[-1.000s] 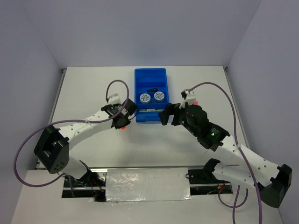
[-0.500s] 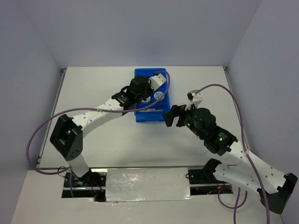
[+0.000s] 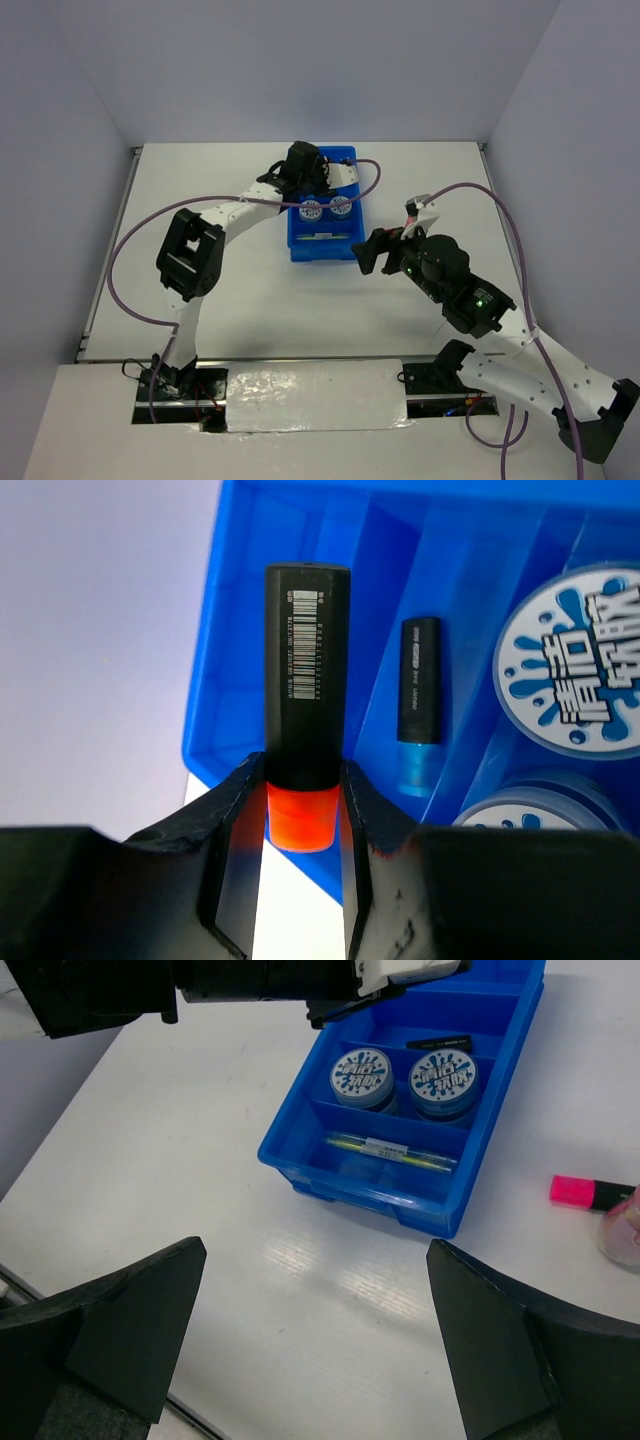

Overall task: Sort the stationery into containers
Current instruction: Place the pen in the storage box, then pick up the stationery from the center of the board.

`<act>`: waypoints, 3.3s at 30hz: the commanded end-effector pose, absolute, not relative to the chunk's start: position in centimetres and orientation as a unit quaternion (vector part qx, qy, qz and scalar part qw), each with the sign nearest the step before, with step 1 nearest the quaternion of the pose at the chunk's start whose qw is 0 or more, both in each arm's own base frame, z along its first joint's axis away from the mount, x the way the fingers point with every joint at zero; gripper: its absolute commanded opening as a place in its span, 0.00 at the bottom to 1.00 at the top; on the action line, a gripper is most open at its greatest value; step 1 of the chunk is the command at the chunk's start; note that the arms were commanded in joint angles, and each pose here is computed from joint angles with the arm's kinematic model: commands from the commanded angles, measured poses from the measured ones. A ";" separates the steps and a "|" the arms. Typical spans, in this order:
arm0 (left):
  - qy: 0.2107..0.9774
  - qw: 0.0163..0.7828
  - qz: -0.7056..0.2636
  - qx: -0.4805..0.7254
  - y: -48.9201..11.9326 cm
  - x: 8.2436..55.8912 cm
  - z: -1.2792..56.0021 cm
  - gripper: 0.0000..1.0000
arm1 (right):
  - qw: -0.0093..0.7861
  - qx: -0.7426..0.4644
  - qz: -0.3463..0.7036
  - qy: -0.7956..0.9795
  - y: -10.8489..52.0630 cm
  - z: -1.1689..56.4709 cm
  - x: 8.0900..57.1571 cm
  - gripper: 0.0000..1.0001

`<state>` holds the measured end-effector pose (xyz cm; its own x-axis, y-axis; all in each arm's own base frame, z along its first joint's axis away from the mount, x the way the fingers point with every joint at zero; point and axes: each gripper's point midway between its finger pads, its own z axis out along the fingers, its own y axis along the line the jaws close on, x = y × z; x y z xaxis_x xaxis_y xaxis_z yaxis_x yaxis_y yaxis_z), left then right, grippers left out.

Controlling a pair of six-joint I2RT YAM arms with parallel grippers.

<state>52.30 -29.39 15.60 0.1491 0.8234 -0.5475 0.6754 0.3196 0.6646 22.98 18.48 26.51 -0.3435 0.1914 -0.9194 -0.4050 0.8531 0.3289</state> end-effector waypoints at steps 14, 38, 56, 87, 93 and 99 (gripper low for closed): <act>0.621 0.506 0.050 0.596 -30.4 53.4 14.6 0.44 | 0.568 -0.074 0.235 0.785 18.5 25.3 24.0 1.00; 0.722 0.686 0.004 0.092 -20.9 50.0 37.1 0.99 | 0.531 0.026 0.177 0.828 15.0 23.3 28.8 1.00; 0.841 0.503 -0.193 0.044 -18.5 26.4 20.4 0.99 | 0.524 0.091 0.037 0.846 5.6 17.3 34.1 1.00; 0.845 0.438 -0.277 0.130 -20.1 18.3 19.5 0.99 | 0.477 0.085 -0.028 0.874 3.7 12.0 40.6 0.46; 0.843 0.456 -0.264 0.110 -20.0 19.5 19.7 0.99 | 0.512 0.095 0.011 0.854 4.4 14.7 39.7 0.07; 0.772 0.502 -0.343 0.183 -25.3 21.1 22.4 0.99 | 0.564 0.113 0.073 0.815 5.3 21.4 37.5 0.00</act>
<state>20.05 -21.79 18.89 -0.5528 -0.0177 -0.8331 0.4879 0.8036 -0.3408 37.81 4.38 15.38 -0.4709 0.1804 -0.8635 0.1459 0.9813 0.1255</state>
